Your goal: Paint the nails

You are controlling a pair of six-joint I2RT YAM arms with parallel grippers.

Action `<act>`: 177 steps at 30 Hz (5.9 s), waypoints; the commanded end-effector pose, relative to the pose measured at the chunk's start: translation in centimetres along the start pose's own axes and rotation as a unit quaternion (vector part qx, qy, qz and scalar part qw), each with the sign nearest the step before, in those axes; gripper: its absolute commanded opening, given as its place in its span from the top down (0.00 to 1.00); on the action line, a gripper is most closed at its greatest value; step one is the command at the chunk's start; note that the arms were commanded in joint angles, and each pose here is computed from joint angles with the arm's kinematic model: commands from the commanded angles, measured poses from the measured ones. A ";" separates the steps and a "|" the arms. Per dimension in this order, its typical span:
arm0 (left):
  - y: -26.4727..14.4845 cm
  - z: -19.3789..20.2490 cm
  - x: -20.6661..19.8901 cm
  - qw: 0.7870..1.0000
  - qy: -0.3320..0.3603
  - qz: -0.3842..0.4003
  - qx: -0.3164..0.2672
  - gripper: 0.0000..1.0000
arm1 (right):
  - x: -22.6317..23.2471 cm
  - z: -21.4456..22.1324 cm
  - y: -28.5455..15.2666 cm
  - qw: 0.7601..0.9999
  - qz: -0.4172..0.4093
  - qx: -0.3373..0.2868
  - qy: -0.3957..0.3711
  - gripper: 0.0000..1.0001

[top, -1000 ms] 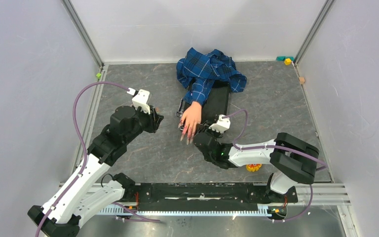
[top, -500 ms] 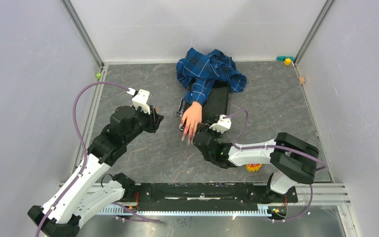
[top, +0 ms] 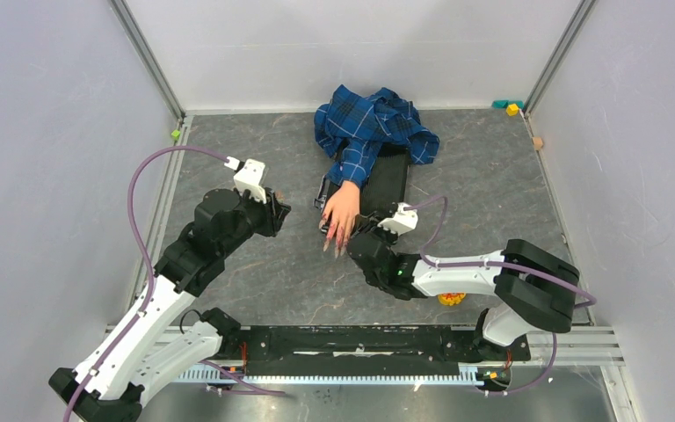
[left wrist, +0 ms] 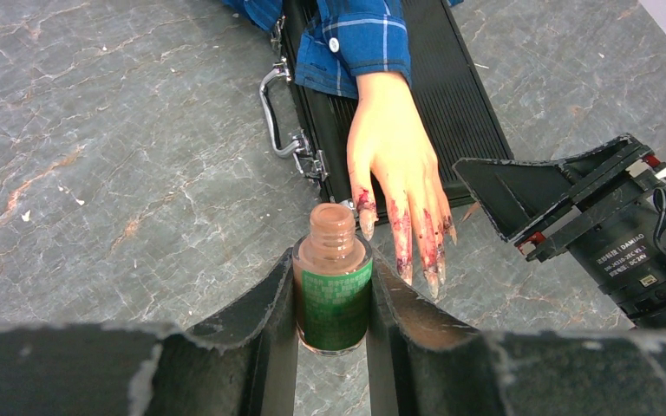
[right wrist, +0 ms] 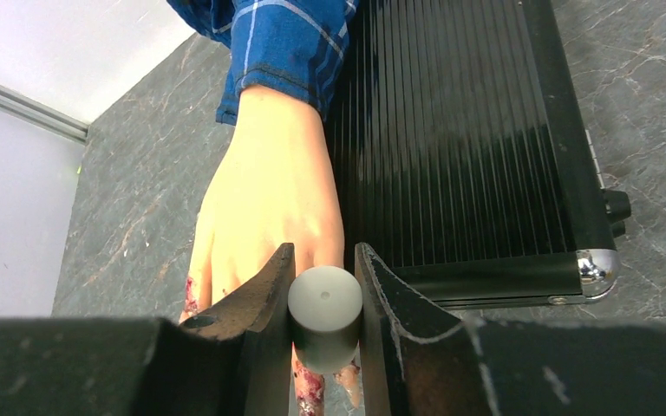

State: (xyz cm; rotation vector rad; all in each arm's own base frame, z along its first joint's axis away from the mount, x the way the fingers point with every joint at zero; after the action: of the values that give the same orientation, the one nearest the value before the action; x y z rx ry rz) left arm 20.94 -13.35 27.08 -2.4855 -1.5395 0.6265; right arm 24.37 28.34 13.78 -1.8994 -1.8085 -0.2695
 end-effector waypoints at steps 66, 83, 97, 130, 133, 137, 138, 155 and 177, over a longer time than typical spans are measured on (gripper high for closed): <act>-0.5 -1.0 -0.1 0.999 0.016 0.010 -0.026 0.98 | 0.0 1.3 -0.6 1.000 0.002 0.024 0.018 1.00; -0.5 -1.0 -0.1 1.000 0.016 0.008 -0.026 0.98 | 0.4 1.5 -0.4 1.000 0.001 0.022 0.021 1.00; -0.5 -0.9 0.0 1.000 0.017 0.007 -0.025 0.98 | 1.0 1.1 0.0 1.000 0.005 0.007 0.022 1.00; -0.5 -0.9 0.0 1.000 0.017 0.007 -0.024 0.98 | 0.3 0.6 1.2 1.000 0.021 -0.007 0.021 1.00; -0.4 -0.9 0.0 1.000 0.017 0.007 -0.024 0.98 | 0.3 0.6 1.2 1.000 0.021 -0.008 0.021 1.00; -0.5 -1.0 0.0 1.000 0.017 0.007 -0.025 0.98 | 0.3 0.5 1.3 1.000 0.021 -0.009 0.021 1.00; -0.5 -1.0 0.0 1.000 0.017 0.006 -0.025 0.98 | 0.3 0.5 1.3 0.999 0.021 -0.009 0.022 1.00; -0.3 -0.8 0.5 0.999 0.023 -0.008 -0.026 0.98 | -2.0 -3.0 0.0 0.998 0.030 -0.045 0.031 1.00; 1.8 -5.4 -9.7 0.947 0.068 0.314 -0.026 0.98 | -0.8 -19.2 -4.2 0.956 -0.251 -0.033 -0.149 1.00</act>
State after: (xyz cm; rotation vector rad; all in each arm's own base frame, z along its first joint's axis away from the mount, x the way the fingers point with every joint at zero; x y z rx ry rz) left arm 21.97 -18.80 28.31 -2.6862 -1.1040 0.6476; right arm 24.76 16.46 25.97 -1.8052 -2.2282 -0.2200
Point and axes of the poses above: each gripper's point midway between its finger pads, its own y axis out along the fingers, its own x axis along the line the jaws close on, z = x × y, the point moved 4 cm from there along -y, back along the fingers, and after that the axes turned 7 degrees about -y, right-handed, at the moved point
